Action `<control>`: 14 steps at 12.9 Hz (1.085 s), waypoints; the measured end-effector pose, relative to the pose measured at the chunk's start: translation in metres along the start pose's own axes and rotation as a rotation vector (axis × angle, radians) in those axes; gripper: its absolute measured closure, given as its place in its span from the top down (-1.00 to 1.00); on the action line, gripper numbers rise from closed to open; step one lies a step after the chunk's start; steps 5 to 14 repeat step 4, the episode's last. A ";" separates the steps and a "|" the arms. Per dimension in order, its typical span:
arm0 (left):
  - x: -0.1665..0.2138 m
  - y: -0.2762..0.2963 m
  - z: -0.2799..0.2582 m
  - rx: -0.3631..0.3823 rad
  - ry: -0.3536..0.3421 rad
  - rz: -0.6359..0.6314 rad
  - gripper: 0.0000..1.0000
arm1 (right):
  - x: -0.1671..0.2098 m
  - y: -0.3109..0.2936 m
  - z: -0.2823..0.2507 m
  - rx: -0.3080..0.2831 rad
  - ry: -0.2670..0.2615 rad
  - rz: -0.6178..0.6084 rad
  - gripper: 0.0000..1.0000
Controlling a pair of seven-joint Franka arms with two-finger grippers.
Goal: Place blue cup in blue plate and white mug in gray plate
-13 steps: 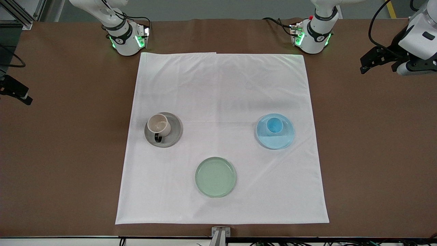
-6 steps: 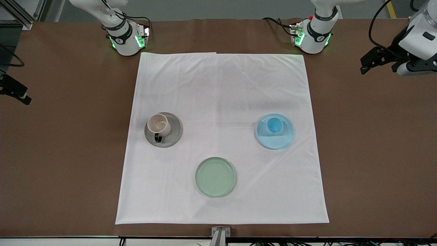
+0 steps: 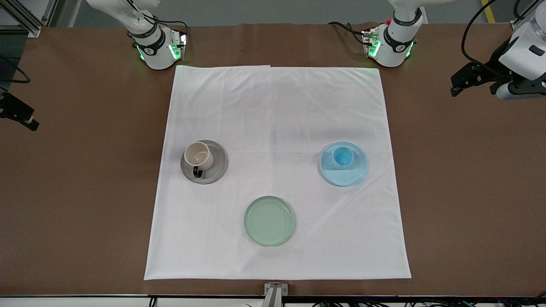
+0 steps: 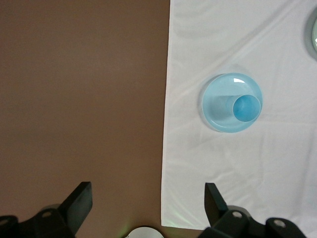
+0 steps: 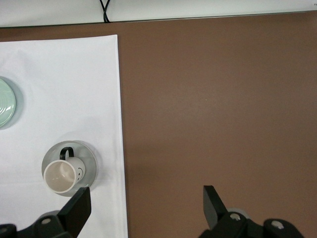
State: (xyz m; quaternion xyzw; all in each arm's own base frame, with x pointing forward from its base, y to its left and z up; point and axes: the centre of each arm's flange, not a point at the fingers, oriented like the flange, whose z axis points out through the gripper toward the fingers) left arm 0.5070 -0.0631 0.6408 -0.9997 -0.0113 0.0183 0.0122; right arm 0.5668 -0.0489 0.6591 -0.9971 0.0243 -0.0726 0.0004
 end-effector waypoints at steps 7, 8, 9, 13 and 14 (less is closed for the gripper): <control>0.000 0.000 -0.001 0.000 0.002 0.000 1.00 | 0.000 0.000 0.000 0.000 0.000 0.000 1.00; 0.000 0.000 -0.001 0.000 0.002 0.000 1.00 | 0.000 0.000 0.000 0.000 0.000 0.000 1.00; 0.000 0.000 -0.001 0.000 0.002 0.000 1.00 | 0.000 0.000 0.000 0.000 0.000 0.000 1.00; 0.000 0.000 -0.001 0.000 0.002 0.000 1.00 | 0.000 0.000 0.000 0.000 0.000 0.000 1.00; 0.000 0.000 -0.001 0.000 0.002 0.000 1.00 | 0.000 0.000 0.000 0.000 0.000 0.000 1.00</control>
